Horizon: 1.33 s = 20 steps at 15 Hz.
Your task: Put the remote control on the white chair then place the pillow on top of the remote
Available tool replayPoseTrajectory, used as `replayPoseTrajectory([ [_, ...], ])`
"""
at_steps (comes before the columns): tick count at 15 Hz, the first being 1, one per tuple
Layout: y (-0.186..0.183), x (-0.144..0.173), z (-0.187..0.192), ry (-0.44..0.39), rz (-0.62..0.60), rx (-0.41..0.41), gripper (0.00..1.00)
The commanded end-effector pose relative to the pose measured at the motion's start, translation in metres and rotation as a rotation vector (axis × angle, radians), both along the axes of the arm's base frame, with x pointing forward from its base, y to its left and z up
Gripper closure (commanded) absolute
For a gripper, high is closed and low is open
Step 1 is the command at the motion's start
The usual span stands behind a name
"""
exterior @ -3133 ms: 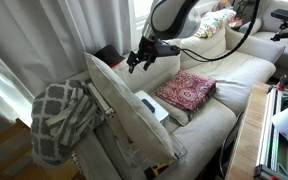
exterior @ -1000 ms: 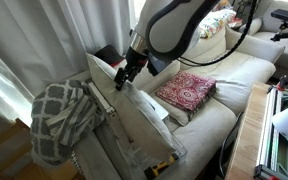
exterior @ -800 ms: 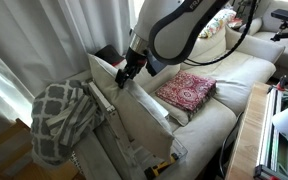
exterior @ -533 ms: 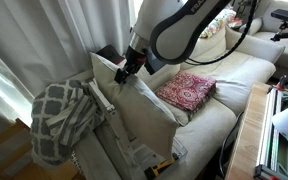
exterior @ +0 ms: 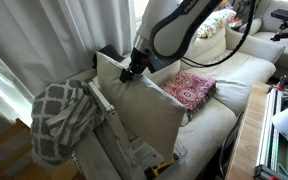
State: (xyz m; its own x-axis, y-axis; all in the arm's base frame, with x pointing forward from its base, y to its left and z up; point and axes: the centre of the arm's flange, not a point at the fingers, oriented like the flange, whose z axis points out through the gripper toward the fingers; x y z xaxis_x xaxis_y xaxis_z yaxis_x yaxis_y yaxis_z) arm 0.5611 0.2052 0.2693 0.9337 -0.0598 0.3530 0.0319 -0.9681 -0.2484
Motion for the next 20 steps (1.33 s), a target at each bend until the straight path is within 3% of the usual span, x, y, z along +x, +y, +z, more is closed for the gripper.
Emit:
replayPoseTrajectory([
  [1,-0.025,0.002,-0.033,0.059,-0.044,-0.015,1.00],
  [5,-0.051,0.004,-0.054,0.096,-0.095,0.003,1.00],
  [13,-0.071,0.002,-0.090,0.178,-0.146,0.112,1.00],
  [20,-0.110,0.001,-0.117,0.205,-0.221,0.040,1.00],
])
